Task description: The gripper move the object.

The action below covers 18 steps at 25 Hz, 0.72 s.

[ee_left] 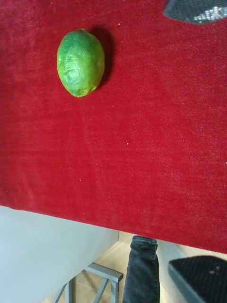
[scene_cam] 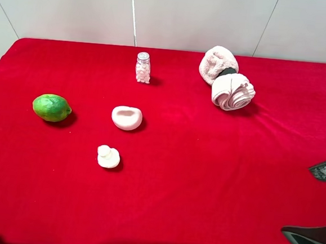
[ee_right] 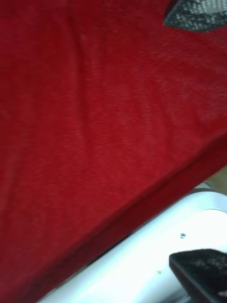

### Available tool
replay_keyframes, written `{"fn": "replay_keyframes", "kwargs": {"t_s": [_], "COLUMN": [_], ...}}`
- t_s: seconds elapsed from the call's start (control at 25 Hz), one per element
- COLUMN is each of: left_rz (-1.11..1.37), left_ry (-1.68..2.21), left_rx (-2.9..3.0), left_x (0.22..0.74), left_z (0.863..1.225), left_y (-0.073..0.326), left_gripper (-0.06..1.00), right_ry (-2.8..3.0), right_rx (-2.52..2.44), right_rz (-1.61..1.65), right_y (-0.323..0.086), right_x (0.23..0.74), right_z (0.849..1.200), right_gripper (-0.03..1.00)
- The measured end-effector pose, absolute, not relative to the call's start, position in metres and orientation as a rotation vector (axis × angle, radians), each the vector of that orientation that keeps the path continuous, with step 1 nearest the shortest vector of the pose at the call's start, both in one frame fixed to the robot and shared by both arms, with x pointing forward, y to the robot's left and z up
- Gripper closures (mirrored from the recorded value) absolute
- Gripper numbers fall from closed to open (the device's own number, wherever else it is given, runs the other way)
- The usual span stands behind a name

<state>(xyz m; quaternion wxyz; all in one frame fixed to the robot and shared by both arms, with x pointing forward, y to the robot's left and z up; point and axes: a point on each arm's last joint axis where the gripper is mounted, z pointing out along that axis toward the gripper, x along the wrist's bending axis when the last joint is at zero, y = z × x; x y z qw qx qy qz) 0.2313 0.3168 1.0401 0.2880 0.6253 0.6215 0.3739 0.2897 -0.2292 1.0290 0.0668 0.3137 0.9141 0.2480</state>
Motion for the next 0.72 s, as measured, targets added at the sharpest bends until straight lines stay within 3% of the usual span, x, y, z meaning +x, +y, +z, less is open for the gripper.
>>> {"fn": "replay_keyframes", "kwargs": {"t_s": [0.72], "left_rz": [0.999], "left_ry": [1.660], "left_rx": [1.670], "left_x": [0.231], "left_z": [1.040], "left_y": [0.317], "left_gripper": [-0.03], "right_ry": [2.301], "right_rx": [1.256], "right_rz": [0.938], "right_y": [-0.271], "right_x": [0.282], "right_z": [1.046], "right_gripper": [0.27]}}
